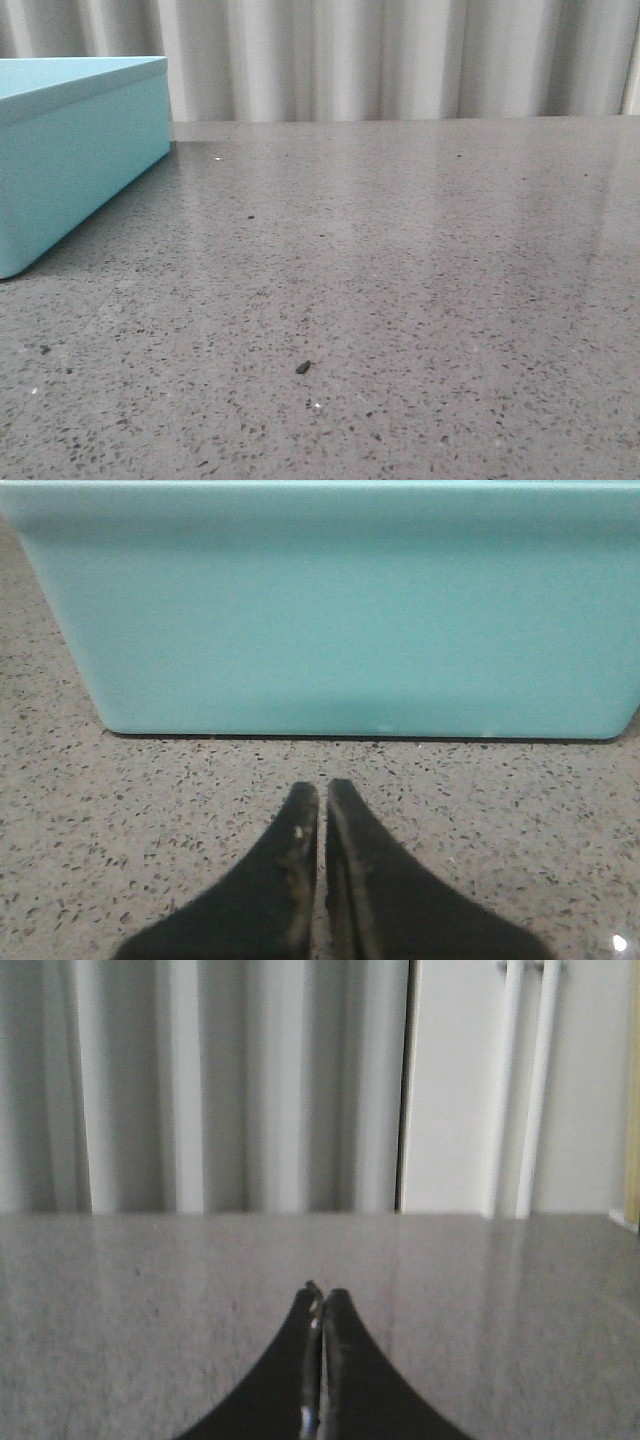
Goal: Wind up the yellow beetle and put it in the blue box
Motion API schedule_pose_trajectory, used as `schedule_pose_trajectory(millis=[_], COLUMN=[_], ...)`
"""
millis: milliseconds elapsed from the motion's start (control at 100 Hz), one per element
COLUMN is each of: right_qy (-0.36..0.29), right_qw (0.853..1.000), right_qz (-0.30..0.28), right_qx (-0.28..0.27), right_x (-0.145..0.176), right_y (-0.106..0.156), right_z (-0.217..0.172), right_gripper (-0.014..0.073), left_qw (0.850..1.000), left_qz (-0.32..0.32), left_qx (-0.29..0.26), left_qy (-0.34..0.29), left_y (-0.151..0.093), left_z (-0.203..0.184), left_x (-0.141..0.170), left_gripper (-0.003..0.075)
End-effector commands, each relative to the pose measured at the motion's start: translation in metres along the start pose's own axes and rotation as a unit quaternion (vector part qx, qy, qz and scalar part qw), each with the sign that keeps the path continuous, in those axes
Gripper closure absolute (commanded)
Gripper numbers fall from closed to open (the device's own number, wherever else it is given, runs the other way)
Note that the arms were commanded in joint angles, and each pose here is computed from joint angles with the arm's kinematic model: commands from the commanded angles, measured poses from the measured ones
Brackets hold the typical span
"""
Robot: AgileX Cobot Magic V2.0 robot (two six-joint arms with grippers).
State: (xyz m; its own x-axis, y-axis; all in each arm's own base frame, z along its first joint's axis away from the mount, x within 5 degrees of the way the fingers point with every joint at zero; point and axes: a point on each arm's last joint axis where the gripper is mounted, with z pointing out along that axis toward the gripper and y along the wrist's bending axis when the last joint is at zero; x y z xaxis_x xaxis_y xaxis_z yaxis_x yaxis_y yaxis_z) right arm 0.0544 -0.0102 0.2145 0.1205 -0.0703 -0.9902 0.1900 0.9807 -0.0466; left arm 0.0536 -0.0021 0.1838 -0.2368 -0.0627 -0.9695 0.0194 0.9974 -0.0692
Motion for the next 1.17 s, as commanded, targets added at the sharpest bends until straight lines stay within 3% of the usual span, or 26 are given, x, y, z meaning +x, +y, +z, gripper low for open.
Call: schedule_pose_trajectory(millis=[0, 390, 1160], right_qy=[0.034, 0.175, 0.173], right_qw=[0.999, 0.984, 0.984], right_qz=[-0.007, -0.03, -0.03], right_qx=[0.0, -0.028, -0.028], right_x=[0.012, 0.037, 0.037], right_y=[0.0, 0.003, 0.003], right_z=[-0.002, -0.007, -0.007], right_gripper=[0.0656, 0.0656, 0.0656], left_qw=[1.0, 1.0, 1.0], left_qz=[-0.004, -0.004, -0.004], left_qx=[0.001, 0.001, 0.001], left_qy=[-0.028, -0.028, -0.028], left_y=[0.0, 0.0, 0.0], left_z=[0.0, 0.0, 0.0], left_x=[0.002, 0.002, 0.002], left_gripper=[0.0741, 0.0741, 0.0741])
